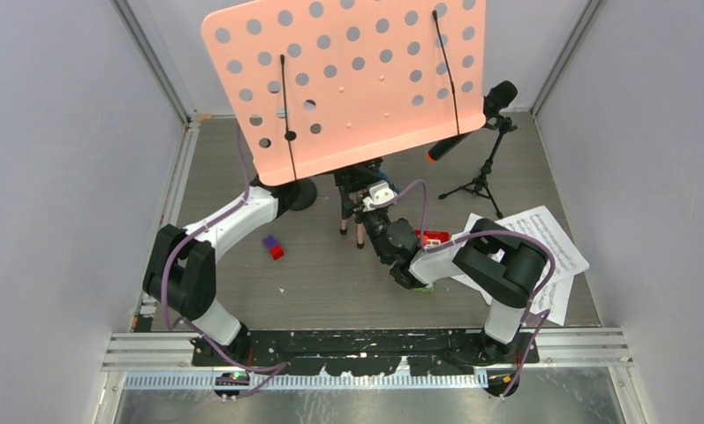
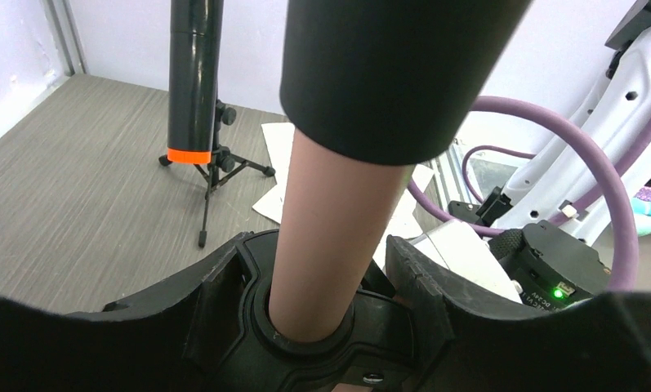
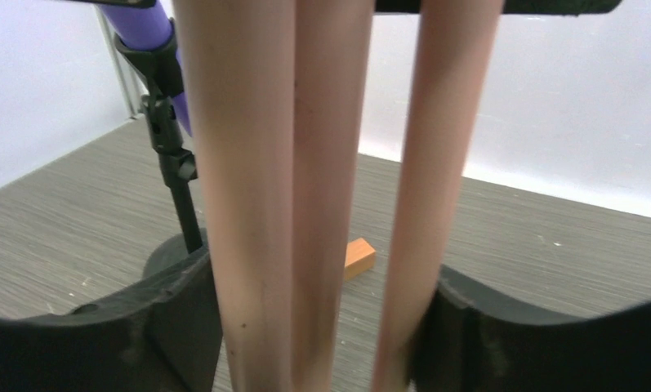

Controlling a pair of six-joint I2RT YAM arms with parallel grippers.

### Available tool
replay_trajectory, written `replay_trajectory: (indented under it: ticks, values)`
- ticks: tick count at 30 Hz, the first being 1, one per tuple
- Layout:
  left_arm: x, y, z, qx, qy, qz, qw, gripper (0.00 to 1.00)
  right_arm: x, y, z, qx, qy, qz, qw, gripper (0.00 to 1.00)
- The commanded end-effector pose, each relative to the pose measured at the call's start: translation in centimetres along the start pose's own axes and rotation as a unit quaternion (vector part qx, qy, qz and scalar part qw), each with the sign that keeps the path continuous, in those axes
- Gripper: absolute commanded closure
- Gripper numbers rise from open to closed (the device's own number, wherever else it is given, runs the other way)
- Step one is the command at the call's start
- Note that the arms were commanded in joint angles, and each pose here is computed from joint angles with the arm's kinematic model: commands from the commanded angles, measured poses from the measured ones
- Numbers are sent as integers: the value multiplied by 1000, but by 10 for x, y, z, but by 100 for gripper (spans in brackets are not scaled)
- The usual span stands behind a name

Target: Pack up the instrument practice props

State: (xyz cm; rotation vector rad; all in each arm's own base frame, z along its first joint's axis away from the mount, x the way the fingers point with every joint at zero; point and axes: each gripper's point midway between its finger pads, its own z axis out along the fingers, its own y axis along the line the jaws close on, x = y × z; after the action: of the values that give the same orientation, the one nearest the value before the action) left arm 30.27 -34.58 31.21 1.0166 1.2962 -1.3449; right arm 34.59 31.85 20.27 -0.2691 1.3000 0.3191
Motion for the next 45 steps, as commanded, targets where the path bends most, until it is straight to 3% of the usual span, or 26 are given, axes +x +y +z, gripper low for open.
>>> replay_trajectory:
  ticks: [1, 4, 7, 11, 14, 17, 29, 33, 37, 41, 45]
  values:
    - [1, -14, 2, 24, 12, -15, 1000, 100, -3, -6, 5, 30, -8, -12, 999, 39]
    - [-2, -15, 1, 22, 10, -12, 1000, 100, -2, -3, 1, 22, -5, -20, 1000, 57]
    - [-5, -16, 1, 21, 8, -10, 1000, 98, -4, 1, -4, 14, -5, -38, 999, 84]
    - [-9, -20, -1, 20, 6, -7, 1000, 94, -19, 8, -11, 10, -15, -79, 997, 98]
    - [-16, -25, -4, 12, -1, -3, 1000, 100, -35, 10, -16, 14, -20, -98, 995, 100]
    - [-25, -30, -11, -8, -12, 5, 1000, 100, -51, 14, -21, -2, -6, -102, 995, 100]
    - [-60, -51, -69, -179, -72, 24, 981, 100, -159, 67, -38, -173, 33, -27, 984, 99]
    - [-57, -54, -105, -273, -93, -8, 958, 100, -183, 96, -39, -232, 55, -14, 971, 99]
    - [-42, -55, -146, -369, -141, -87, 915, 100, -198, 125, -41, -288, 80, 2, 954, 100]
    - [-10, -52, -189, -470, -148, -160, 856, 100, -197, 143, -36, -316, 98, -1, 944, 100]
    - [14, -58, -220, -524, -162, -199, 812, 100, -192, 163, -31, -345, 122, -11, 930, 99]
